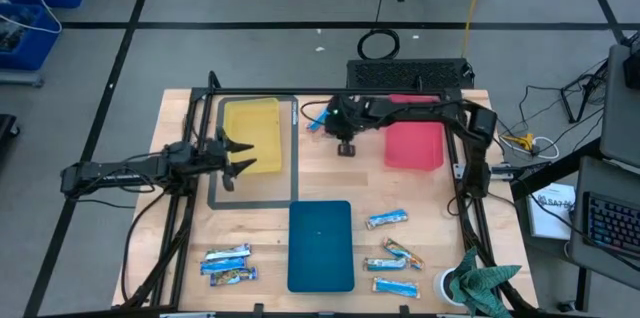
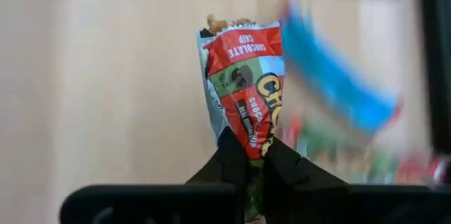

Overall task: Pick and place Granola Bars by type
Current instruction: Put the red granola bar into the yellow bin

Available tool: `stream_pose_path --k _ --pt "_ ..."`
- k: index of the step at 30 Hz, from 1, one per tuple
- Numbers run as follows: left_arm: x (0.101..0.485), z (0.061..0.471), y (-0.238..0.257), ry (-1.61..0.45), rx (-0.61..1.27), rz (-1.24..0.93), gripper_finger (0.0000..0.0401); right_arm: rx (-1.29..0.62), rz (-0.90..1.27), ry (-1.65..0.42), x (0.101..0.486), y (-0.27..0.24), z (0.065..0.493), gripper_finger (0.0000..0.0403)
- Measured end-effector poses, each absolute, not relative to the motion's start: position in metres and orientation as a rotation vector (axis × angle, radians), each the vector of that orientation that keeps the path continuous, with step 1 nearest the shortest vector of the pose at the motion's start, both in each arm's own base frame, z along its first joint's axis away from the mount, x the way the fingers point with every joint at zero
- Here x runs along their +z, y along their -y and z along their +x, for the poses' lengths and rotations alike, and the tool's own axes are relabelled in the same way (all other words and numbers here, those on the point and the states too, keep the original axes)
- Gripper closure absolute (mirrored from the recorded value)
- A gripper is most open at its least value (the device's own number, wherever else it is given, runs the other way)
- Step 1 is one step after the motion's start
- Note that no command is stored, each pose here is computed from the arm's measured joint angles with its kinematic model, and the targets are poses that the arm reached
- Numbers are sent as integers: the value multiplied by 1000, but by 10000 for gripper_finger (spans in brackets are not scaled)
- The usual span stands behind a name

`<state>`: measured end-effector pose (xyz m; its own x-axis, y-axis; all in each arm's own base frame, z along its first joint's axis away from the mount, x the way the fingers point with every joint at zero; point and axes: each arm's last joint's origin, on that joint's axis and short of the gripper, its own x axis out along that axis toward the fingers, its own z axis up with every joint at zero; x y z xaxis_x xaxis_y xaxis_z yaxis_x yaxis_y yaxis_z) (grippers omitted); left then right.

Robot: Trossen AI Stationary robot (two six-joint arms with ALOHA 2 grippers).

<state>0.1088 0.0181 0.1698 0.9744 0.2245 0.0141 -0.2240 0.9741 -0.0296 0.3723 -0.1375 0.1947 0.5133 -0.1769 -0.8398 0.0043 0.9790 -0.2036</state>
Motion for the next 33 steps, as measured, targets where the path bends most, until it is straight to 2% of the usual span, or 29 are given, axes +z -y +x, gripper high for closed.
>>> stream_pose_path --k 7,12,20,28,33 --pt "185 110 -19 172 234 8 189 114 -209 -551 243 96 402 396" --pt "192 117 -19 233 234 78 190 231 -232 -352 257 76 414 397" --pt "197 141 -19 271 111 101 190 335 -226 -215 269 60 420 397" --pt "221 206 -21 183 -135 183 190 359 -192 -200 270 60 420 397" --pt "222 228 -28 156 -213 203 190 371 -163 -216 269 59 420 397"
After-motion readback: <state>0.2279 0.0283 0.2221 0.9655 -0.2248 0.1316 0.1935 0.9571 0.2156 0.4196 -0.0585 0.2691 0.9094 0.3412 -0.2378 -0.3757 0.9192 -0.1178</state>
